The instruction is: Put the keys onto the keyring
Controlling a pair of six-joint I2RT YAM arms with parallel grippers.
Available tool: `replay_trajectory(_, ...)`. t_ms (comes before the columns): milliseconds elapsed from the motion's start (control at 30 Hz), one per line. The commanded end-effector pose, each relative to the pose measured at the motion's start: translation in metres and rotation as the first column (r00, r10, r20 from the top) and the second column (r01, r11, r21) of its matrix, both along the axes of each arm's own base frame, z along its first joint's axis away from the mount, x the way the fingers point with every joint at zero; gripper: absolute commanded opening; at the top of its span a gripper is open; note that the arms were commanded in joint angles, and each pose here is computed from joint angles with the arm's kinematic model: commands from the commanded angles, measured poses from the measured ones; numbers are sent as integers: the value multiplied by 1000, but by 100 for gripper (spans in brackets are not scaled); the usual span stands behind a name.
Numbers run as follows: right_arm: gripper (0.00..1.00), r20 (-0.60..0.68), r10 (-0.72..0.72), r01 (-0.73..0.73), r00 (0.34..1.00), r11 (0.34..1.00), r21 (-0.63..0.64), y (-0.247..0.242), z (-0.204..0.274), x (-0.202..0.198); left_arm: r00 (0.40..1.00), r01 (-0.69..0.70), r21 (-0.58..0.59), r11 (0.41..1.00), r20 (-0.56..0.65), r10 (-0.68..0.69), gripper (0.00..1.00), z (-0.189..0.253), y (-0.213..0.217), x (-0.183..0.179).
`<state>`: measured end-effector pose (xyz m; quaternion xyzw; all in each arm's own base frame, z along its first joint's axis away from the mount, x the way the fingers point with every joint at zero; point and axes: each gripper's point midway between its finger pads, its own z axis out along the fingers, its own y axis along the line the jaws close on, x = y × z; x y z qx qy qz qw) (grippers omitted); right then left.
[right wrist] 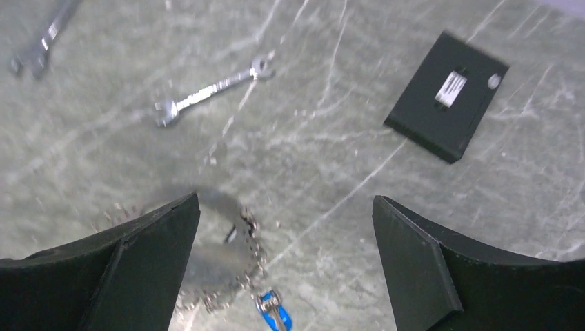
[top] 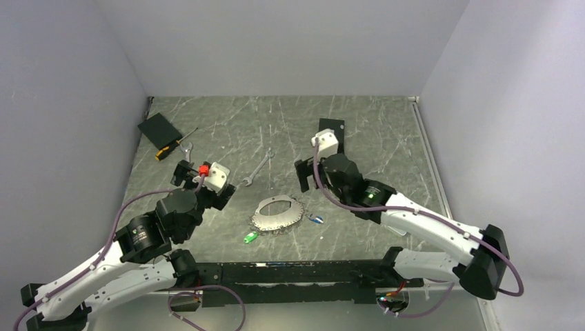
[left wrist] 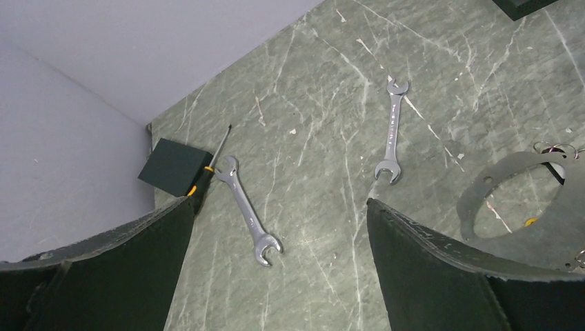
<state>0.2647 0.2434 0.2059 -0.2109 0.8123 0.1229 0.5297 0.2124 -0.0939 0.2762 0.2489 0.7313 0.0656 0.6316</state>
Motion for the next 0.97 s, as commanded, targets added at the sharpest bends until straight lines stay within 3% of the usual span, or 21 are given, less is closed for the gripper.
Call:
replay_trajectory(0, 100, 163, -121, 76, 979, 964, 255, -9, 86, 10, 999, -39, -18, 999, 17, 39, 100, 5, 3, 4)
replay_trajectory(133, 100, 249, -79, -13, 965, 938, 346, -12, 113, -3, 999, -38, -5, 999, 9, 38, 100, 2, 2, 4)
replay_trajectory(233, 100, 244, -148, 43, 959, 920, 389, -26, 123, -4, 999, -33, 6, 999, 5, 33, 99, 0, 0, 5)
replay_trajectory(933, 100, 292, -105, -29, 951, 907, 420, -27, 135, -14, 1000, -19, 27, 999, -14, 19, 99, -4, -4, 6)
